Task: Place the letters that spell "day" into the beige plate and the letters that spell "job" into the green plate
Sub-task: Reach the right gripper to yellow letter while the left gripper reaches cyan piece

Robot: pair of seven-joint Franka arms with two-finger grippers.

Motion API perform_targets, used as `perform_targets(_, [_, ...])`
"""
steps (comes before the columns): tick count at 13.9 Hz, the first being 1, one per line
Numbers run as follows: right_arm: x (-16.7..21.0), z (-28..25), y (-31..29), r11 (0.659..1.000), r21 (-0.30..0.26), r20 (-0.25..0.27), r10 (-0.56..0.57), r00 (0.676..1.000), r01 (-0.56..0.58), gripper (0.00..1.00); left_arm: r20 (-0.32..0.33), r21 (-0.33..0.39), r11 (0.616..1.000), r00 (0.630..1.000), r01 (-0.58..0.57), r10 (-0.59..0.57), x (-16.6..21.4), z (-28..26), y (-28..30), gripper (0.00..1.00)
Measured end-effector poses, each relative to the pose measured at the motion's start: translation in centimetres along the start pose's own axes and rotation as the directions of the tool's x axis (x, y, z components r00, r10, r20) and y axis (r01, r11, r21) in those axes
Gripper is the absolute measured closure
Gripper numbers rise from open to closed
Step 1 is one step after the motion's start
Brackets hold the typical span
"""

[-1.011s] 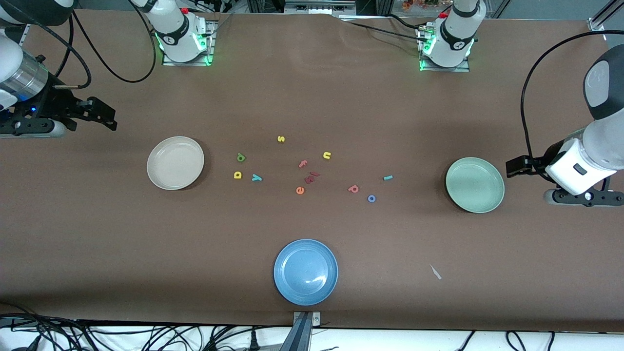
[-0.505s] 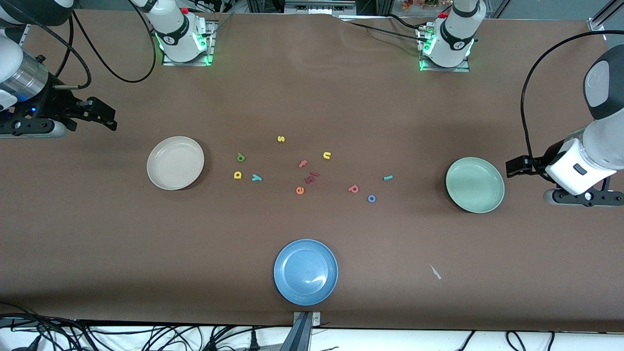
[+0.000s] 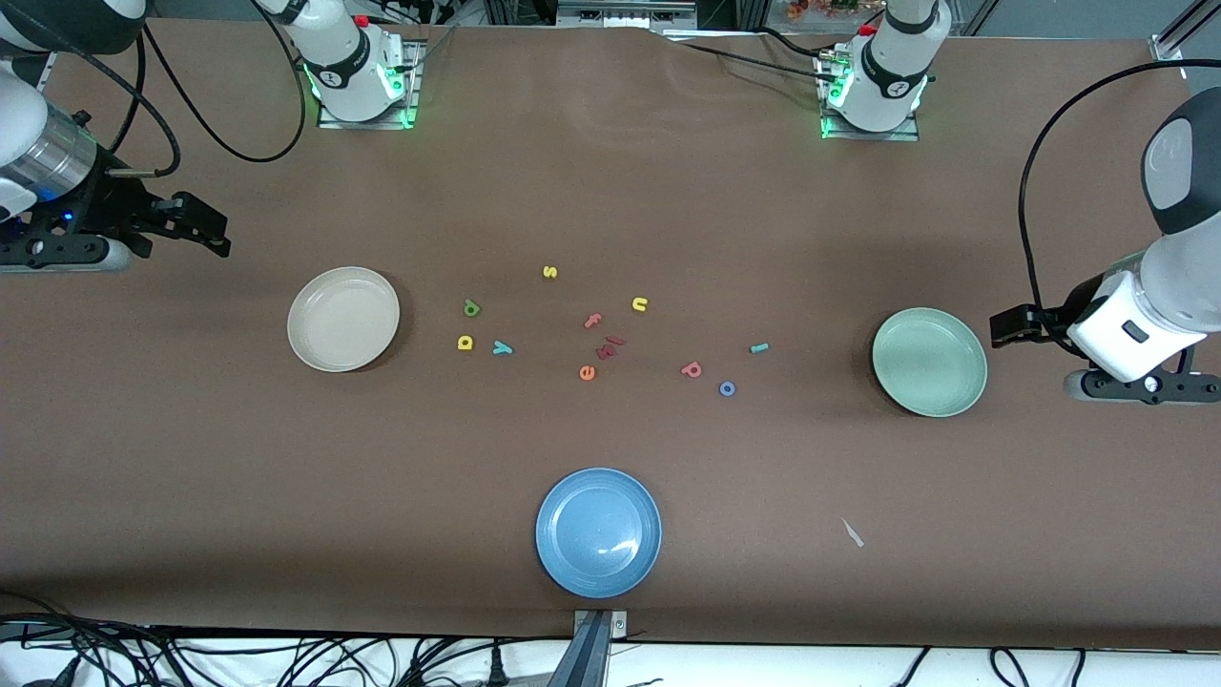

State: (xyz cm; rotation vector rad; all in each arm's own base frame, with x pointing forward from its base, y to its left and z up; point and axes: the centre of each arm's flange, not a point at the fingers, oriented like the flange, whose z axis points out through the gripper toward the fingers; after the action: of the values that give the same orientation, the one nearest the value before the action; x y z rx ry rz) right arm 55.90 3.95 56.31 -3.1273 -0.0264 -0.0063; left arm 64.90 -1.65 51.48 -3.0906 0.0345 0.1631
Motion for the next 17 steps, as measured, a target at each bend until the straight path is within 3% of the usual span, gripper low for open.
perform_targets(6, [3.4,6.9,-3.4,1.000,0.003,0.027,-0.001,1.000,0.001,0.00,0.050,0.002,0.999,0.998,0.040,-0.040,0.6,2.6,-0.3,0.00])
perform_targets(10, [5.0,13.6,-8.8,0.998,0.005,0.067,-0.064,0.996,0.064,0.00,0.120,0.017,0.972,0.964,0.236,-0.236,1.9,7.2,2.0,0.00])
perform_targets(14, [5.7,21.0,-14.7,1.000,-0.003,0.078,0.013,0.997,-0.013,0.00,0.181,0.042,0.850,0.832,0.526,-0.524,2.8,11.3,4.0,0.00])
perform_targets(17, [5.0,25.8,-18.7,0.997,-0.015,0.088,0.077,0.993,-0.076,0.02,0.194,0.075,0.707,0.685,0.703,-0.702,4.2,17.0,8.5,0.00])
